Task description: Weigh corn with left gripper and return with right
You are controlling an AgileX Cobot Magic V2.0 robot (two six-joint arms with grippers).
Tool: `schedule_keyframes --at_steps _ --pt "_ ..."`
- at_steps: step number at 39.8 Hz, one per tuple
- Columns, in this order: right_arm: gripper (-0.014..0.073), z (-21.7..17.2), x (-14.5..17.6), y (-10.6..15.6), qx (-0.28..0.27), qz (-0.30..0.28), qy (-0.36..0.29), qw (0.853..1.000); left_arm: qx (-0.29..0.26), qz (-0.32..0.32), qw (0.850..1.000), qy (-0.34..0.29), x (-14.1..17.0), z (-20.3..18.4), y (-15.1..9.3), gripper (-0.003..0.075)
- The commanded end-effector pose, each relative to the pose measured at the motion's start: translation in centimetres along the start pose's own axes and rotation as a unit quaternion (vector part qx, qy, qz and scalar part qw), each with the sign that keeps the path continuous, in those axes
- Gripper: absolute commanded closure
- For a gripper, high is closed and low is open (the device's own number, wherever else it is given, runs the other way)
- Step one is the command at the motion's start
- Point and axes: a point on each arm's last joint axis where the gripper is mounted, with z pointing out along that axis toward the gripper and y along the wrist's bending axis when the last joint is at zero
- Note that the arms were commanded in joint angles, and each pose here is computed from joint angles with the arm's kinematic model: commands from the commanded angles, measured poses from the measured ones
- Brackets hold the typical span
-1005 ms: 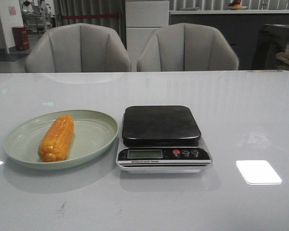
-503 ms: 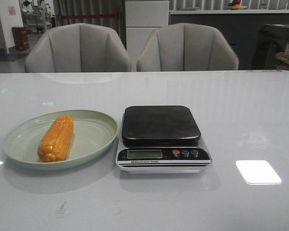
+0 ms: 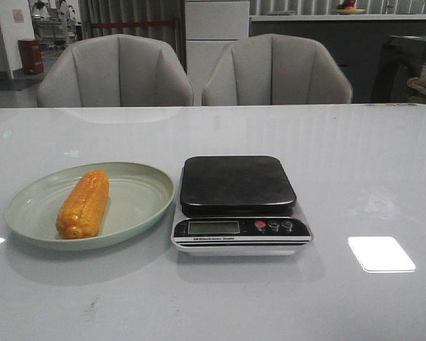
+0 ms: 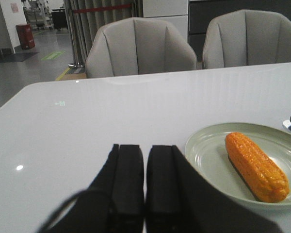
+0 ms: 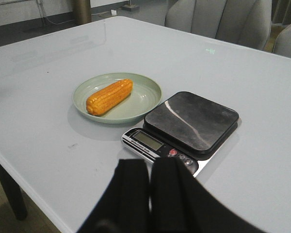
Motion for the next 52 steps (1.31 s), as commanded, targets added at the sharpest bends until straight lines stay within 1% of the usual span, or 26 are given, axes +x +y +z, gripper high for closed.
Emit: schedule_keyframes --at_steps 1,37,41,46,52 --pt "0.0428 -0.2 -1.6 0.1 -0.002 -0.011 -0.049 0.999 0.000 -0.005 0.999 -0.046 0.0 0.0 0.0 0.0598" --pt "0.0428 -0.2 -1.5 0.1 -0.002 -0.011 -0.048 0.999 0.000 -0.005 0.999 -0.046 0.0 0.0 0.0 0.0598" --pt "0.0428 -0.2 -1.5 0.0 0.004 -0.010 -0.049 0.999 0.000 -0.005 0.999 -0.046 0.0 0.0 0.0 0.0598" --pt "0.0428 0.0 -0.9 -0.6 0.040 -0.005 -0.046 0.998 0.000 -0.005 0.999 -0.046 0.0 0.0 0.0 0.0598" --pt "0.0428 0.2 0.2 -1.8 0.117 0.016 -0.063 0.991 0.000 -0.005 0.999 -0.046 0.0 0.0 0.0 0.0598"
